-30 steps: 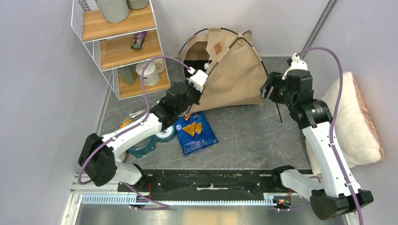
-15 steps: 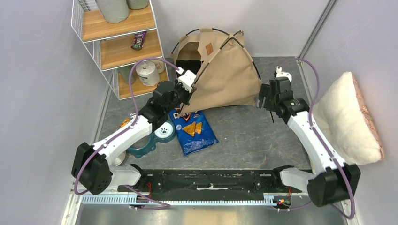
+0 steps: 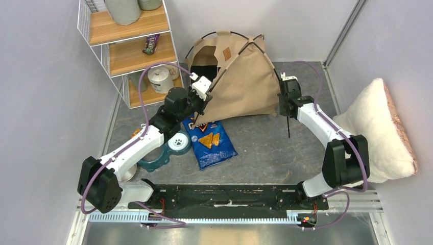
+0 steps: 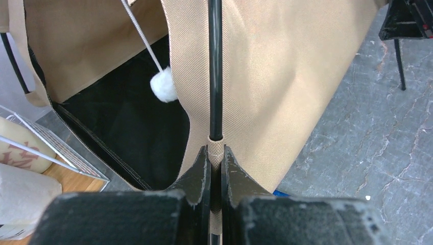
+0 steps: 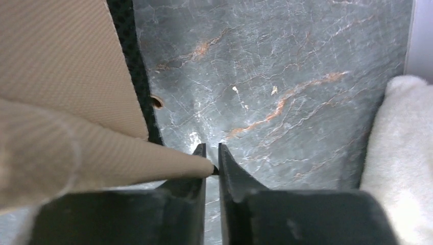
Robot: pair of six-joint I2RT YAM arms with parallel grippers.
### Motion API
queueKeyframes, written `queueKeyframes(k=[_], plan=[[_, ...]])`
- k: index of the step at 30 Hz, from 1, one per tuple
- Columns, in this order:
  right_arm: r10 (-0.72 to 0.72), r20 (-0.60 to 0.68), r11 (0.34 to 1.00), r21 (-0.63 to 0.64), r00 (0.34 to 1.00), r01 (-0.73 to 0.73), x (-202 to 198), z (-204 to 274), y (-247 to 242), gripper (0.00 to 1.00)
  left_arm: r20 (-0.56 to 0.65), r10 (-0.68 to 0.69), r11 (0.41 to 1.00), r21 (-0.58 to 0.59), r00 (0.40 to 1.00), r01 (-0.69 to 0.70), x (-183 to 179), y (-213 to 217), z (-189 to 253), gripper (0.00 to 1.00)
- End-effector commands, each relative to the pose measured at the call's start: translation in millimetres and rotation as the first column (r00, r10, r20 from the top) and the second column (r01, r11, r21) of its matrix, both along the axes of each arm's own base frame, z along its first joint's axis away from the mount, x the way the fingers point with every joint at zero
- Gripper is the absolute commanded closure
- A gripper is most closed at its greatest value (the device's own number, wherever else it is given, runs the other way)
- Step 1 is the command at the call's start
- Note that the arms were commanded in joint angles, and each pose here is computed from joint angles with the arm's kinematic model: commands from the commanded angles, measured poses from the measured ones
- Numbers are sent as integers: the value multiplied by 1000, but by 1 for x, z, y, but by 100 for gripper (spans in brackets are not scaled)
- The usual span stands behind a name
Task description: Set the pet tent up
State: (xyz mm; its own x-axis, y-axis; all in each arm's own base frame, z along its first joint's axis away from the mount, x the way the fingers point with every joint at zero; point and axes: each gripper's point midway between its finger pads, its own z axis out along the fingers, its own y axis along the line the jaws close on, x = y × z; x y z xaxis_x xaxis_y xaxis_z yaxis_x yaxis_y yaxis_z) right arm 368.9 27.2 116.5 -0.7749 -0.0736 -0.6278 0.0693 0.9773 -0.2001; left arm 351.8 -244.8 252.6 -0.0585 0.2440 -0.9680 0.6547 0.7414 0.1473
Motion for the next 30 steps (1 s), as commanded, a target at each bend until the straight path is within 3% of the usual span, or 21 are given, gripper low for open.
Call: queueKeyframes(k=[1,7,15,30], plan=[[-50,78,999,-1,996,50,9,28,-6,93,88,-37,997,-60,995,42,-1,-6,37,98],[-95,26,994,58,995,94,-24,53,-4,100,72,-45,994,-99,996,52,3,-13,44,98],[-155,54,985,89,986,150,-62,104,-14,100,48,-80,988,-132,996,85,3,-23,45,98],[-50,17,913,405,999,39,-104,117,39,93,51,-1,995,-99,999,6,48,-19,38,97]])
